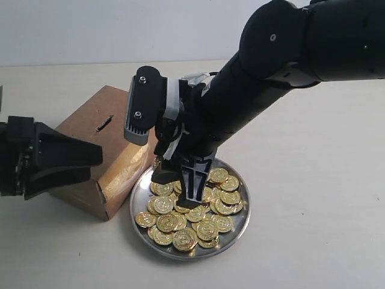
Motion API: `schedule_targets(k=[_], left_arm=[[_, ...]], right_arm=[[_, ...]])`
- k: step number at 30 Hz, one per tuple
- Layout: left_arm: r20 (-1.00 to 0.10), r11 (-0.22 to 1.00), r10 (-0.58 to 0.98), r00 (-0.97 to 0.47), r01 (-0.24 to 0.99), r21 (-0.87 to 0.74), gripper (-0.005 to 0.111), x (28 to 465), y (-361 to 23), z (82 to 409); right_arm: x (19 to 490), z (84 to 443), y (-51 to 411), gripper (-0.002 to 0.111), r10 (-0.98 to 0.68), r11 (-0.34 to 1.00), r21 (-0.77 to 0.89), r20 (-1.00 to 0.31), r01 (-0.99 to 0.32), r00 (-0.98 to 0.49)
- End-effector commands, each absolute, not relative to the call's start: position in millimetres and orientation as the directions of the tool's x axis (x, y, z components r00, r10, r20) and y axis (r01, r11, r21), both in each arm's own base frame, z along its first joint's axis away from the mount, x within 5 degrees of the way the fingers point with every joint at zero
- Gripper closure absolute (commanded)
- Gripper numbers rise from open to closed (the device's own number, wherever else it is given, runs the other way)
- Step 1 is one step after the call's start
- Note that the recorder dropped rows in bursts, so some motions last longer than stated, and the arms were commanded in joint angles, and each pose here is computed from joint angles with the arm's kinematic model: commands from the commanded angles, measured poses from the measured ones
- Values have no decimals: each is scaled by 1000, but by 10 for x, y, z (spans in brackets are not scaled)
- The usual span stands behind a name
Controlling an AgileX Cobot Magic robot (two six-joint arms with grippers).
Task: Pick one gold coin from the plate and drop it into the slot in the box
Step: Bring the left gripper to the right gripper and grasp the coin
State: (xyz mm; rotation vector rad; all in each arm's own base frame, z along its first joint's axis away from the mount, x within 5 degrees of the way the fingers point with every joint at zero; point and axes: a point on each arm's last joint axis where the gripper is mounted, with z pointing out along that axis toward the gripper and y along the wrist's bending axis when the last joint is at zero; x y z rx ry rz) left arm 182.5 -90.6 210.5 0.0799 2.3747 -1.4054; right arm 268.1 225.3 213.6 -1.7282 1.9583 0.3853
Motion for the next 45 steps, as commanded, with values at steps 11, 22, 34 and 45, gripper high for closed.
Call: schedule_targets(k=[11, 22, 34, 45], left_arm=[[-310, 507, 10, -951, 272, -818, 53, 2291, -1402, 1969], [-257, 506, -18, -966, 213, -836, 53, 2470, -1459, 1885], [-290, 508, 24, -957, 262, -821, 53, 2435, -1681, 1929], [-291, 517, 38, -956, 268, -813, 80, 2443, -1681, 1936]], right_arm=[[2708, 2194, 2259, 84, -829, 178, -149, -556, -973, -66], [2732, 2205, 2266, 84, -820, 198, -168, -568, -966, -69], [2742, 2224, 2288, 84, -794, 232, -152, -601, -961, -97], [2742, 2224, 2288, 84, -794, 232, -152, -601, -961, -97]])
